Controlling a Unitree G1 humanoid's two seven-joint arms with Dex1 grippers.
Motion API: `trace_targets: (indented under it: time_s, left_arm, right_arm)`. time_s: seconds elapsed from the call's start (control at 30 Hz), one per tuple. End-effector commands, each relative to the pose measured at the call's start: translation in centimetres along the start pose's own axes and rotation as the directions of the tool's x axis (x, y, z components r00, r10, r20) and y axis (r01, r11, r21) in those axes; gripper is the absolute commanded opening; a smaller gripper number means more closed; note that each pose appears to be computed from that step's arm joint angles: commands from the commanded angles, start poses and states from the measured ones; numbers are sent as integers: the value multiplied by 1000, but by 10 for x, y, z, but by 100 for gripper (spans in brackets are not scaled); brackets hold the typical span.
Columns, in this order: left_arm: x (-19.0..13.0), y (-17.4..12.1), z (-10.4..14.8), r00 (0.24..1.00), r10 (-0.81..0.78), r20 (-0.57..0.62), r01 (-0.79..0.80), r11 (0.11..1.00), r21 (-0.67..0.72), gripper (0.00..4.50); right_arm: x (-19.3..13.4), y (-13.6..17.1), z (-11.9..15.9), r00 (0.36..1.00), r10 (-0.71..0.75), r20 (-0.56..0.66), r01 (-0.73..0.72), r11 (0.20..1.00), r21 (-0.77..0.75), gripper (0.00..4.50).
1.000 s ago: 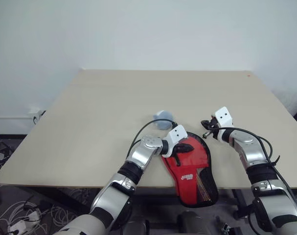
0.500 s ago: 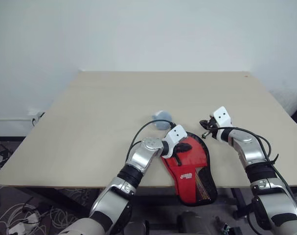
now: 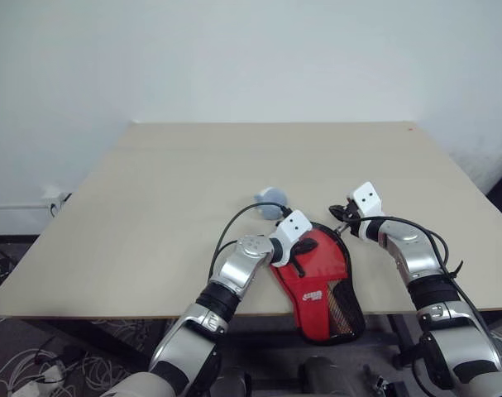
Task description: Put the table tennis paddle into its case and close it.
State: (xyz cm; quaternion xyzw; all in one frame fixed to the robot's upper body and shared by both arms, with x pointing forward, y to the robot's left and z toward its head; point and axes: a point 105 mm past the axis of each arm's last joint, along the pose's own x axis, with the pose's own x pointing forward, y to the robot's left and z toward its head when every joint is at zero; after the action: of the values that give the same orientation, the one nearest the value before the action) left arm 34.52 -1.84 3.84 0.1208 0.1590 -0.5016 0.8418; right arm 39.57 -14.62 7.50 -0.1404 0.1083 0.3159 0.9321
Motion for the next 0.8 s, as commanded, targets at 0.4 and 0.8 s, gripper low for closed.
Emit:
trace_targets:
  time_s: [0.4, 0.8]
  left_arm:
    - [-5, 4, -35, 994, 27, -107, -33, 998, -55, 0]
    - [-5, 4, -35, 993, 29, -114, -35, 998, -56, 0]
  right_arm:
    - [21, -14, 66, 980, 98, 174, -126, 980, 156, 143]
    - [40, 11, 70, 961, 214, 174, -244, 954, 174, 310]
